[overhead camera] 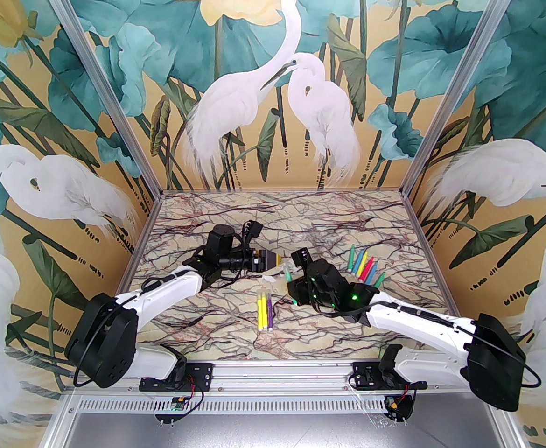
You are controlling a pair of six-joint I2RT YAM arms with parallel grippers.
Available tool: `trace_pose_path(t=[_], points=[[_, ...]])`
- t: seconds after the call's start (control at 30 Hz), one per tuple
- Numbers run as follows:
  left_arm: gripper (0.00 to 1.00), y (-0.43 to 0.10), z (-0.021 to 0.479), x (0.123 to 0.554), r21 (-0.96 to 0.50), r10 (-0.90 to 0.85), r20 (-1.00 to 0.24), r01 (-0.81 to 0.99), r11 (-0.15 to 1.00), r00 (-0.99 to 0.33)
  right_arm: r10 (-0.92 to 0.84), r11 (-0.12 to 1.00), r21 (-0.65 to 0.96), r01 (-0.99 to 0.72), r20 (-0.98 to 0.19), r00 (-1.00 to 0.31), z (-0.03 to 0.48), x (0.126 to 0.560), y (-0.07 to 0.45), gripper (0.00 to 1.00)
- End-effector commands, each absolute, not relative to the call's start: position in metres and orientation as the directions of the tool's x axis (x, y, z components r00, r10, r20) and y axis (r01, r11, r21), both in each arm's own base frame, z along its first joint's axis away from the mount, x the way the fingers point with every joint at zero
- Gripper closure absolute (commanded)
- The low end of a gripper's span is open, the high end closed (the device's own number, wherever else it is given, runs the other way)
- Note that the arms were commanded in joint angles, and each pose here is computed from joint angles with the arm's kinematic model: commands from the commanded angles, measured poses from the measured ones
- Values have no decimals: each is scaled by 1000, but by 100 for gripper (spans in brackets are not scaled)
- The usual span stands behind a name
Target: Open the pen caps
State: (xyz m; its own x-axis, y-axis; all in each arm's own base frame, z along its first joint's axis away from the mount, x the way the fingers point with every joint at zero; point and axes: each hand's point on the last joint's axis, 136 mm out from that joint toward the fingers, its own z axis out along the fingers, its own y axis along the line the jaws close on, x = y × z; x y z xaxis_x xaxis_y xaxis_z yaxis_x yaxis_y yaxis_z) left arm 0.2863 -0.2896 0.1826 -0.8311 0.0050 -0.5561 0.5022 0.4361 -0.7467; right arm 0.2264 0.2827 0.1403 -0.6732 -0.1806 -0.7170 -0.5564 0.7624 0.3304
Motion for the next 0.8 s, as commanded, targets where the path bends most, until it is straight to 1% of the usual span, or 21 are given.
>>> trace_pose_path(t=[0.0,0.13,0.33,0.47,0.57,0.77], points=[[34,-301,196,285,-759,17,-569,533,375,-822,-180,738,324,-591,-750,-636,158,230,293,86],[35,-305,195,284,-763,24,-564,531,369,-826,-181,733,322,-600,-758,-627,162,230,296,85],[42,-311,196,284,-772,22,-559,530,351,-829,-192,724,320,-610,-757,-625,162,232,302,86],[49,-313,195,285,-777,24,-550,523,350,-835,-195,719,321,-617,-759,-622,163,233,307,86],[51,-315,194,284,-778,29,-549,524,345,-835,-198,715,316,-623,-763,-615,165,234,309,86],[59,-316,193,283,-782,35,-544,522,342,-838,-197,712,313,-628,-770,-607,169,236,312,86]])
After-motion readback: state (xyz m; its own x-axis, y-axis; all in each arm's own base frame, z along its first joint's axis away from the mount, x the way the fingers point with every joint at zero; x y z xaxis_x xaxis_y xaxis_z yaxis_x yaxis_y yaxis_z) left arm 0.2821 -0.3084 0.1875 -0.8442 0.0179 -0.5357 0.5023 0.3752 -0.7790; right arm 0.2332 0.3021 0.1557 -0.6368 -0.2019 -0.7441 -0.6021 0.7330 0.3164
